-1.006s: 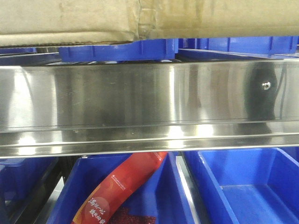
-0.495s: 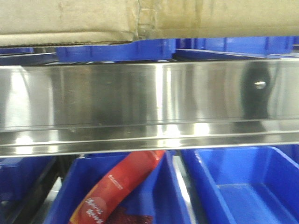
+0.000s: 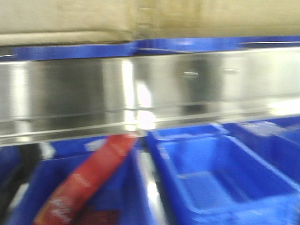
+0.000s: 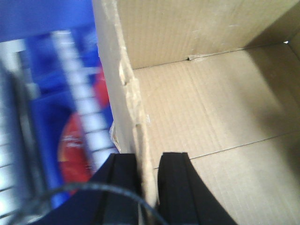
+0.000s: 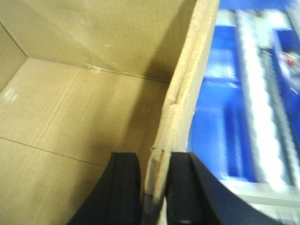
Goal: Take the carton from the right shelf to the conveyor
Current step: 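Hold the carton with both grippers while the base turns away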
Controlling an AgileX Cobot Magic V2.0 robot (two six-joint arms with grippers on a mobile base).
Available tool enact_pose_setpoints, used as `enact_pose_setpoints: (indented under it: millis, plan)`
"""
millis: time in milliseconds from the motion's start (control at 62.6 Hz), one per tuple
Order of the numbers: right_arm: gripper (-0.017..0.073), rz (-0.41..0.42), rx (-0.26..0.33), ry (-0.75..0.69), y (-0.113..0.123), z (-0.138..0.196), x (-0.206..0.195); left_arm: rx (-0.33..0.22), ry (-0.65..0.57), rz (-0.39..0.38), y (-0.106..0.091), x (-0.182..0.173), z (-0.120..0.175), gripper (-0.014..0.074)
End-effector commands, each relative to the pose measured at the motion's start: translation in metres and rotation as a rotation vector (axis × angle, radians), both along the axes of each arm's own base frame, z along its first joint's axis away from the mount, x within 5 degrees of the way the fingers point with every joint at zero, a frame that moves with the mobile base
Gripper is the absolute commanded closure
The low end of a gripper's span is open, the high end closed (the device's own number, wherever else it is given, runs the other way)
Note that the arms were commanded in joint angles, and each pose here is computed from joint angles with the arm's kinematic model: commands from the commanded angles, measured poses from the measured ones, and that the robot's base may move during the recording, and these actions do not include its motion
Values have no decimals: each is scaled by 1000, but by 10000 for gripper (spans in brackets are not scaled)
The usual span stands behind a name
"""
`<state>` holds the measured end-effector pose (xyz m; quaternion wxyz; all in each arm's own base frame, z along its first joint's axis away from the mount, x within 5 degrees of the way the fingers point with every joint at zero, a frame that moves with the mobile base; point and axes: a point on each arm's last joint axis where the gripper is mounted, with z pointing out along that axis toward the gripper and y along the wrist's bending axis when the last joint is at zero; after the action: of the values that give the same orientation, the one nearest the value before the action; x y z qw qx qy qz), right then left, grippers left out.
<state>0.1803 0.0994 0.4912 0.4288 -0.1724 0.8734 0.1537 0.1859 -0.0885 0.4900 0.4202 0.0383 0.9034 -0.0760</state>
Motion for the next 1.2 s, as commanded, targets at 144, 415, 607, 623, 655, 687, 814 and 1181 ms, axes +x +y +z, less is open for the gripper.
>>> enact_pose_setpoints:
  millis: [144, 415, 607, 623, 655, 687, 814, 1181]
  plan:
    - [628, 34, 43, -68, 3, 8, -2, -45, -34, -42, -5, -2, 5, 599]
    - [628, 35, 45, -67, 3, 8, -3, -45, -34, -42, -5, -2, 5, 599]
    - [628, 35, 45, -67, 3, 8, -3, -45, -34, -42, -5, -2, 5, 599]
    - [628, 35, 45, -67, 3, 8, -3, -45, -34, -42, -5, -2, 5, 599]
    - [628, 35, 45, -67, 3, 8, -3, -45, -34, -42, -5, -2, 5, 599]
    - [628, 35, 45, -67, 3, 8, -3, -45, -34, -42, -5, -2, 5, 599]
    - [628, 35, 45, -67, 3, 8, -3, -45, -34, -42, -5, -2, 5, 599]
    - [628, 35, 45, -67, 3, 8, -3, -44, -35, -41, -5, -2, 5, 599]
